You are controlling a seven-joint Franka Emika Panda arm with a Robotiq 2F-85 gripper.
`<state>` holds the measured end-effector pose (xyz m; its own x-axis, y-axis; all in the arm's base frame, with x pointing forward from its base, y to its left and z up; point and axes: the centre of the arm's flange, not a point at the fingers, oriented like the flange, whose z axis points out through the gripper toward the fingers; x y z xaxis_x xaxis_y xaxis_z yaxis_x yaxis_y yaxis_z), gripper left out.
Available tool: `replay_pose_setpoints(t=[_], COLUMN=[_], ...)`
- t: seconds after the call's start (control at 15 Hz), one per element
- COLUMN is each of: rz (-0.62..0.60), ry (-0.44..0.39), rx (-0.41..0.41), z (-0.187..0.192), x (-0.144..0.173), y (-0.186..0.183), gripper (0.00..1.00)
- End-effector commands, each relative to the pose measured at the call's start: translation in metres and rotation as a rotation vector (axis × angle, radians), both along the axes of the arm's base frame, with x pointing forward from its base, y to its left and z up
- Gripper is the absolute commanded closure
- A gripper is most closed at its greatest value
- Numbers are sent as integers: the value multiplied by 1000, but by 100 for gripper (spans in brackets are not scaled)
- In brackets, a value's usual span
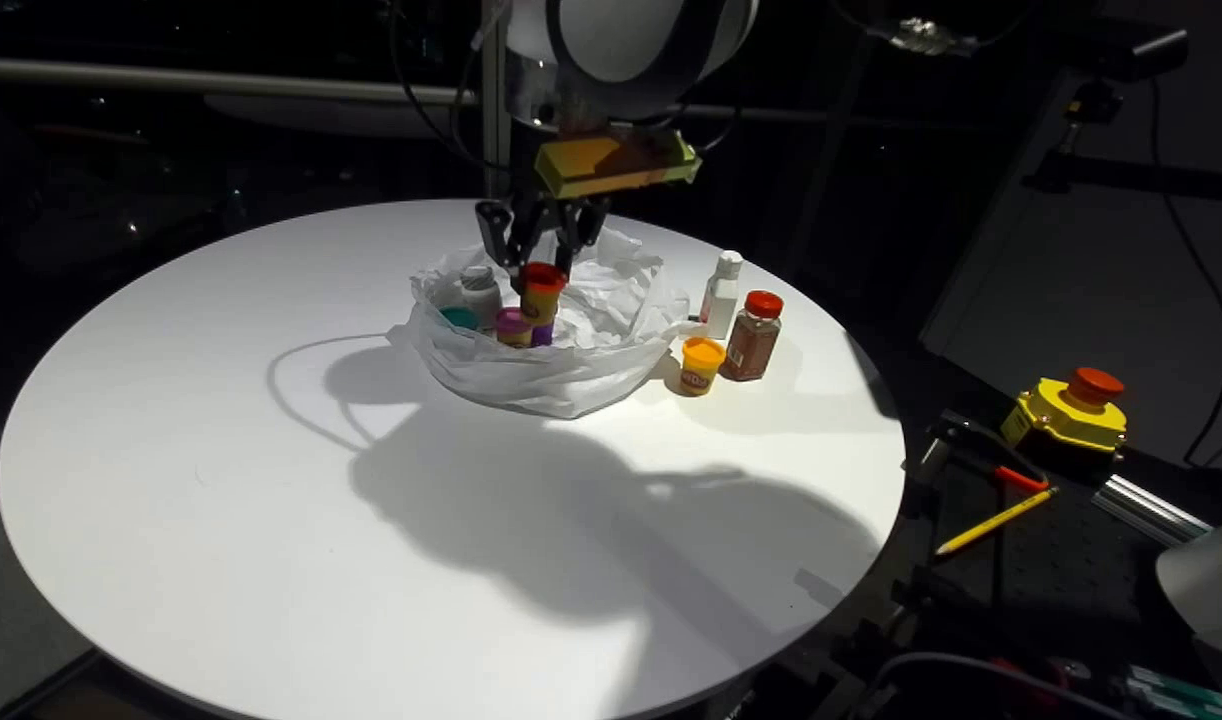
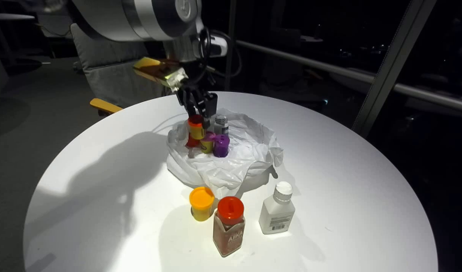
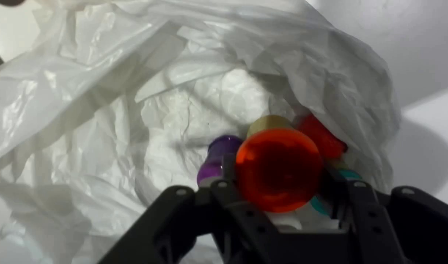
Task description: Pick up the bottles and containers from the plastic bag and put them on the table.
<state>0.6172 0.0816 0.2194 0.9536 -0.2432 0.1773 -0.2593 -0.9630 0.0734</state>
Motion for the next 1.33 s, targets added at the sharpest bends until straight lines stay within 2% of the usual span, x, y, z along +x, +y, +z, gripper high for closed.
replay_pose_setpoints(t=[0.0, 0.13, 0.33, 0.47, 0.67, 1.0, 1.27], rz=[17, 42, 73, 91, 75, 53, 54], ry=[-44, -12, 70, 116, 189, 170, 160], rx=[-81, -106, -141, -137, -89, -34, 39], z=[77, 91, 82, 67, 17, -58, -96], x=[-34, -57, -91, -111, -123, -136, -150], y=[38, 52, 55, 51, 32, -17, -32], gripper=[71, 71, 71, 71, 71, 71, 71])
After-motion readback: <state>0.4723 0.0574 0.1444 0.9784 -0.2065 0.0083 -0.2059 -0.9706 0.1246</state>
